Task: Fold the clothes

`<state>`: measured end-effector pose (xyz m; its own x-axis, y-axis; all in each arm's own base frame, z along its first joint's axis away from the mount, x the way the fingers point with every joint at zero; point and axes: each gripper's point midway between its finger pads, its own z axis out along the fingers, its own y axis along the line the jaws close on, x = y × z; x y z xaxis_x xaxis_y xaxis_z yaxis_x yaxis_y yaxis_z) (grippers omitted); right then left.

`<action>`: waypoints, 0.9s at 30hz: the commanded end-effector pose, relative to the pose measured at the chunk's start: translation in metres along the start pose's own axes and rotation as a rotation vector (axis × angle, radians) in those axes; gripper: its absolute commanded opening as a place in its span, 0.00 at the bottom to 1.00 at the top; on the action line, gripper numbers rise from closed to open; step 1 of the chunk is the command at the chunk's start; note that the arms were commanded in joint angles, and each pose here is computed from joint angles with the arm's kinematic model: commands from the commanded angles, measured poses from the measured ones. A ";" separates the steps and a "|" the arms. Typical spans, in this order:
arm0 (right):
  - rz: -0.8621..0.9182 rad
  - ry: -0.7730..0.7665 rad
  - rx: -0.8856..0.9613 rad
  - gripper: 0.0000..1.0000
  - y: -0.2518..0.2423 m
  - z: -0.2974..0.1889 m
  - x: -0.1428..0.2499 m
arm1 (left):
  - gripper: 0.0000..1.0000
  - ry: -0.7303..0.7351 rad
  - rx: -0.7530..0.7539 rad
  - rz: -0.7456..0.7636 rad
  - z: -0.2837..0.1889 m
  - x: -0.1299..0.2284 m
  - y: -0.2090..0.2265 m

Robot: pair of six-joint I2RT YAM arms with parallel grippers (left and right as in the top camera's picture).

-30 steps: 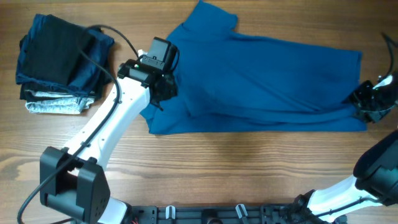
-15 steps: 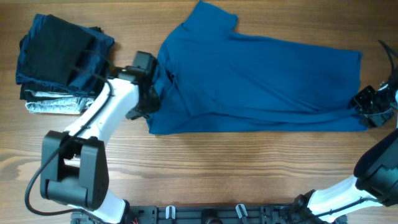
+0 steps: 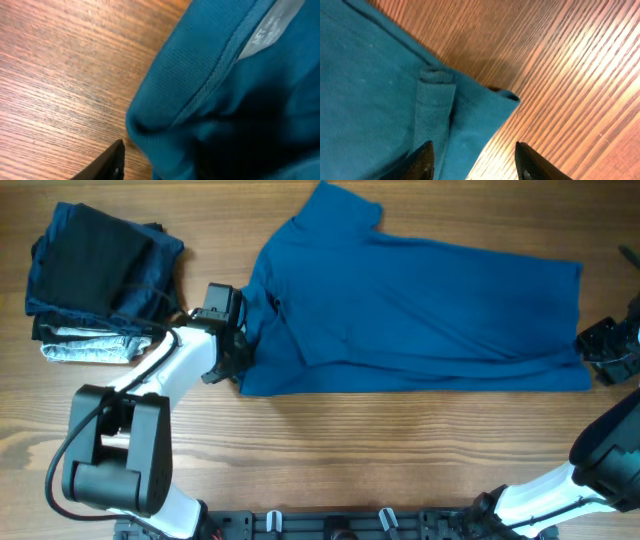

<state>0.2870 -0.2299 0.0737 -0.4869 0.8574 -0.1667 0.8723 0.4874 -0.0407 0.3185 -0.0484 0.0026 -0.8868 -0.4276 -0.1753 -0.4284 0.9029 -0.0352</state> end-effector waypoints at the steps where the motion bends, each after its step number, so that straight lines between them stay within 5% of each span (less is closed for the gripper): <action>1: -0.007 0.014 0.038 0.50 -0.008 0.007 0.003 | 0.12 -0.002 -0.080 -0.003 0.006 0.003 0.020; 9: -0.042 0.090 0.070 0.51 -0.016 0.006 0.022 | 0.15 0.004 -0.133 -0.102 0.007 -0.010 0.055; 11: -0.059 0.090 0.065 0.58 -0.015 0.006 0.021 | 0.15 -0.006 -0.151 -0.101 0.007 -0.011 0.059; 16: -0.331 0.057 -0.343 0.60 0.056 -0.002 0.016 | 0.20 -0.030 -0.195 -0.066 0.005 -0.015 0.066; 23: -0.417 -0.099 -0.382 0.15 0.086 -0.003 -0.012 | 0.25 -0.026 -0.161 -0.073 0.006 -0.016 0.060; 27: -0.447 -0.032 -0.363 0.05 0.099 0.037 -0.001 | 0.20 -0.020 -0.146 -0.073 0.007 -0.015 0.057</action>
<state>0.3721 -0.1999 0.0740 -0.7550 0.5731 -0.3187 0.5307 0.8195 0.2163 0.3129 0.0059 0.0016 -0.8469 -0.4899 -0.2068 -0.5135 0.8544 0.0793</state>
